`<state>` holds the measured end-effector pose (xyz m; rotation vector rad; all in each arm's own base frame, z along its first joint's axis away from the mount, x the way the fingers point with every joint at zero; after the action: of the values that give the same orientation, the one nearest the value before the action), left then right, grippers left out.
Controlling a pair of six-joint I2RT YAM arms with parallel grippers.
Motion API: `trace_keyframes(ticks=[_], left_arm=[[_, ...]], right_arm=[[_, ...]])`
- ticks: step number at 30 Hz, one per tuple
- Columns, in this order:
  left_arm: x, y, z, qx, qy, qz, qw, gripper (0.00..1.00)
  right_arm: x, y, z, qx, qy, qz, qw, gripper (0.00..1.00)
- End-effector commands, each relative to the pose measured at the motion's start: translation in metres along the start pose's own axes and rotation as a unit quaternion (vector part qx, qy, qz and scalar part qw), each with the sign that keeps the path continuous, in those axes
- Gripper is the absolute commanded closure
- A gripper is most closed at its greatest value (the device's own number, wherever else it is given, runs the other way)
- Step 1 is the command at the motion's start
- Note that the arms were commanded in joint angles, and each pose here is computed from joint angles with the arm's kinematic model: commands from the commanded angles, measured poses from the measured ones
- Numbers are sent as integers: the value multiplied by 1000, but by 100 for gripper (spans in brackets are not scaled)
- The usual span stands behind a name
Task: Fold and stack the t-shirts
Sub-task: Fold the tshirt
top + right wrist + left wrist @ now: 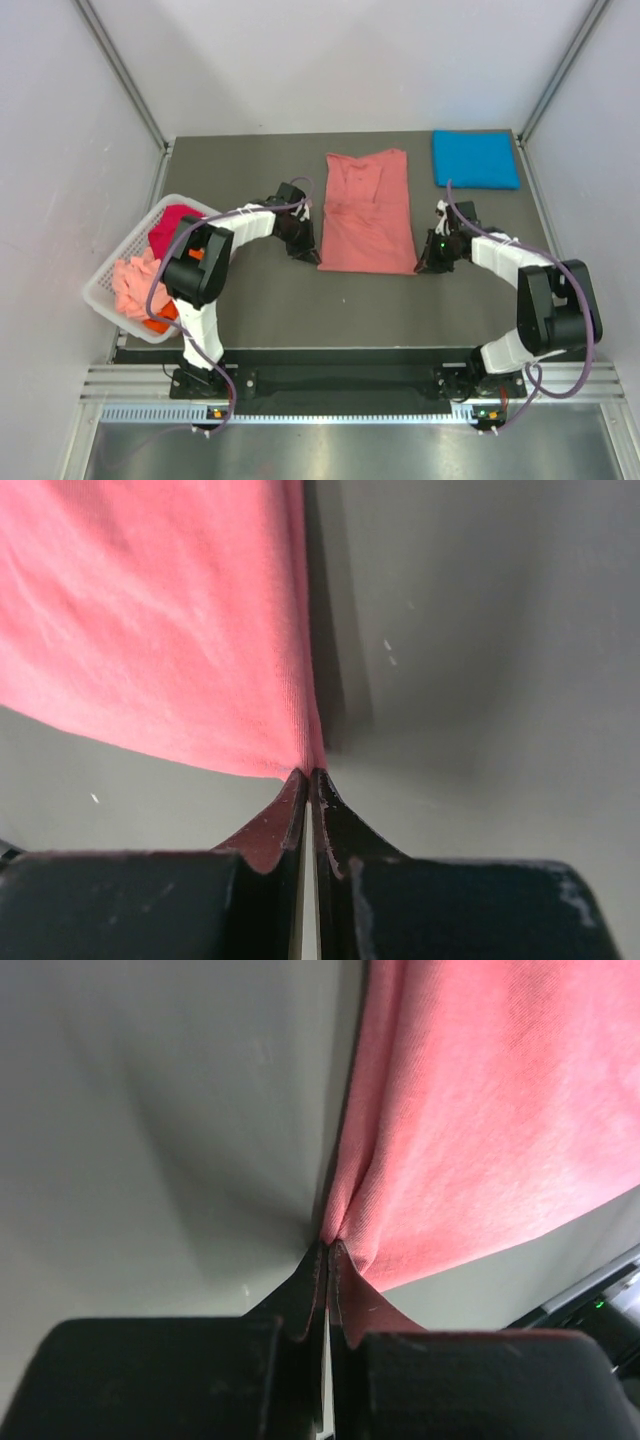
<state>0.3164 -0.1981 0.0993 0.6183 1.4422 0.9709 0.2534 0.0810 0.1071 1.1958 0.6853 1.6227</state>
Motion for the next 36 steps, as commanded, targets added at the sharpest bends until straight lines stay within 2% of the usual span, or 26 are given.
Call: trace_keyframes(ticks=[1, 5, 8, 9, 12, 16, 17, 22, 24, 27, 28, 32, 36], left_arm=[[3, 8, -19, -10, -3, 28, 1000, 100], [8, 8, -32, 0, -1, 49, 999, 99], [15, 13, -38, 2, 17, 90, 996, 82], [16, 15, -37, -2, 19, 103, 995, 77], [8, 32, -28, -34, 13, 132, 991, 74], [-30, 57, 2, -90, -13, 91, 992, 74], [-37, 55, 6, -82, -20, 66, 994, 74], [-74, 43, 35, -85, -56, -39, 994, 75], [-76, 25, 42, -62, -58, -54, 995, 76], [-84, 8, 58, -61, -69, -74, 993, 76], [-89, 7, 67, -76, -75, -77, 991, 76], [-83, -16, 91, -100, -82, -34, 991, 76], [-72, -26, 111, -132, -68, 30, 989, 77]], right_arm=[[-10, 8, -12, -16, -9, -44, 999, 100], [-15, 7, -30, -3, -21, -54, 998, 100], [-17, 7, -39, -1, -27, -52, 998, 96], [-17, 8, -41, 5, -30, -54, 998, 88], [-14, 15, -38, 1, -28, -52, 998, 77], [0, 36, -7, -47, -14, -47, 998, 73], [2, 39, 1, -56, -8, -45, 997, 73], [17, 37, 63, -90, 29, -26, 995, 74], [21, 26, 87, -91, 41, -10, 995, 74], [22, 1, 106, -64, 52, 16, 996, 76], [27, 0, 122, -75, 60, 25, 995, 76], [22, -32, 146, -69, 54, 26, 996, 79], [0, -66, 159, -70, 43, -44, 996, 90]])
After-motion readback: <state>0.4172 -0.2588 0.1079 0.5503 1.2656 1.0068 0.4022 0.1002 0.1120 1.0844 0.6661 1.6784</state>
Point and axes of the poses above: each gripper's point midway between its finger pads, its own y axis back along the fingers, its own x axis along the line the jaws close on, z = x × y, the point moved 9 cm from there along y, back along the fingers, and after that the axes turned 7 degrees about y, right-handed, at the moved point
